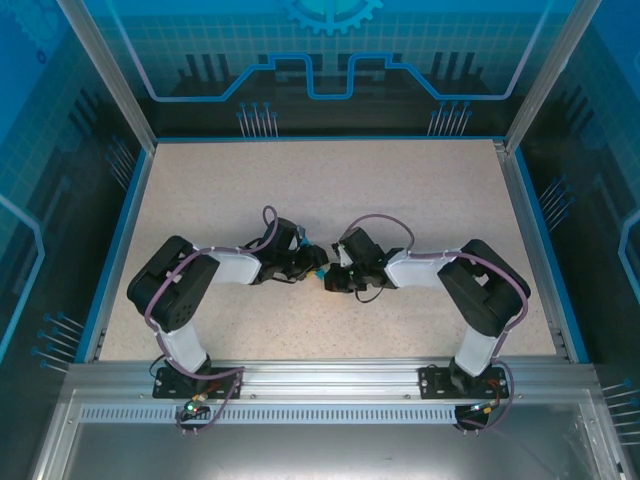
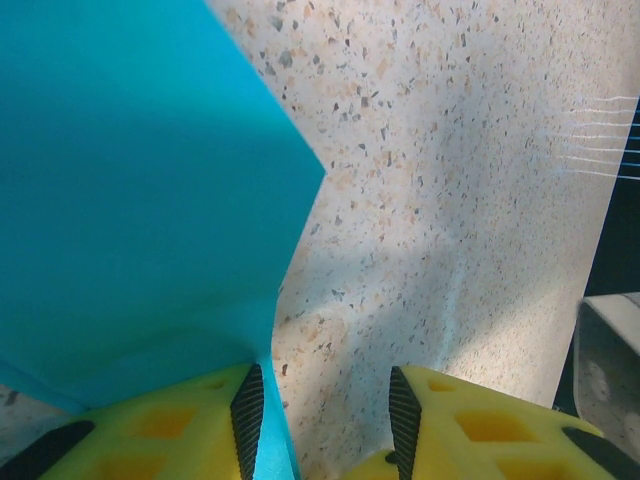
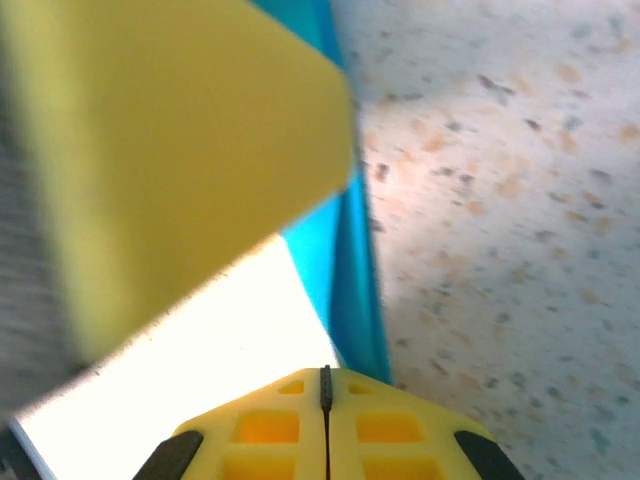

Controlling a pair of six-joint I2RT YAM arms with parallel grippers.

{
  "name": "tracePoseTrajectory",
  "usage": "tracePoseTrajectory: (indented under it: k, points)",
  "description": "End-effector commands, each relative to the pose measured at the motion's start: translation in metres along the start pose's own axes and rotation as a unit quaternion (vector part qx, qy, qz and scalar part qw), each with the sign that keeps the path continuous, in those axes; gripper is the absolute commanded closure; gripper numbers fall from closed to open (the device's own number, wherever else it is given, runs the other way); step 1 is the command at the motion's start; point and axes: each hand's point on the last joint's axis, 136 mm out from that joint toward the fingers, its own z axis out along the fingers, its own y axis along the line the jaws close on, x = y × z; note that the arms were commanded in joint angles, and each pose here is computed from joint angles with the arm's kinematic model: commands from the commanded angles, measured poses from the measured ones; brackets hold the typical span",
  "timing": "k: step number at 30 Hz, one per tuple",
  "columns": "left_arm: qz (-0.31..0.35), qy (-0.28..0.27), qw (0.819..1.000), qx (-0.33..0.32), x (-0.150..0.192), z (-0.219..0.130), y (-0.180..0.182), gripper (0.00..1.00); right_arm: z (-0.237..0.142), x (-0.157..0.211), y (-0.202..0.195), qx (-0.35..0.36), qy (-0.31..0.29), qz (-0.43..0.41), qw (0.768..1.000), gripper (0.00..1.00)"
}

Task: Fold a paper plane with a square sheet of paper (pick it up from the middle)
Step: Fold the wing for the fifth time at the center of the table.

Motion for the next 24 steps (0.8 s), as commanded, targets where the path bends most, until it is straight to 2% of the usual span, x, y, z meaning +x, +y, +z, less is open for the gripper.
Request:
tracePoseTrajectory:
  k: [1,11,14,19,24]
  points:
    - [-0.02,0.009,0.998,-0.063,0.004,0.003,0.039,0.59,0.0,0.013,-0.02,0.004,0.017,0.026,1.0,0.94]
    - [-0.023,0.008,0.998,-0.058,0.001,0.002,0.04,0.58,0.005,0.033,-0.049,-0.013,0.052,0.128,0.99,0.94]
    - [-0.023,0.009,0.998,-0.054,0.001,0.003,0.038,0.58,0.0,0.028,-0.037,-0.038,0.046,0.126,0.99,0.94]
    - [-0.022,0.013,0.999,-0.047,0.002,0.004,0.036,0.58,-0.017,0.0,-0.003,-0.079,0.003,0.085,0.993,0.93]
    - [-0.024,0.015,0.999,-0.042,0.001,0.005,0.034,0.58,-0.014,-0.016,0.02,-0.099,-0.01,0.058,0.993,0.92]
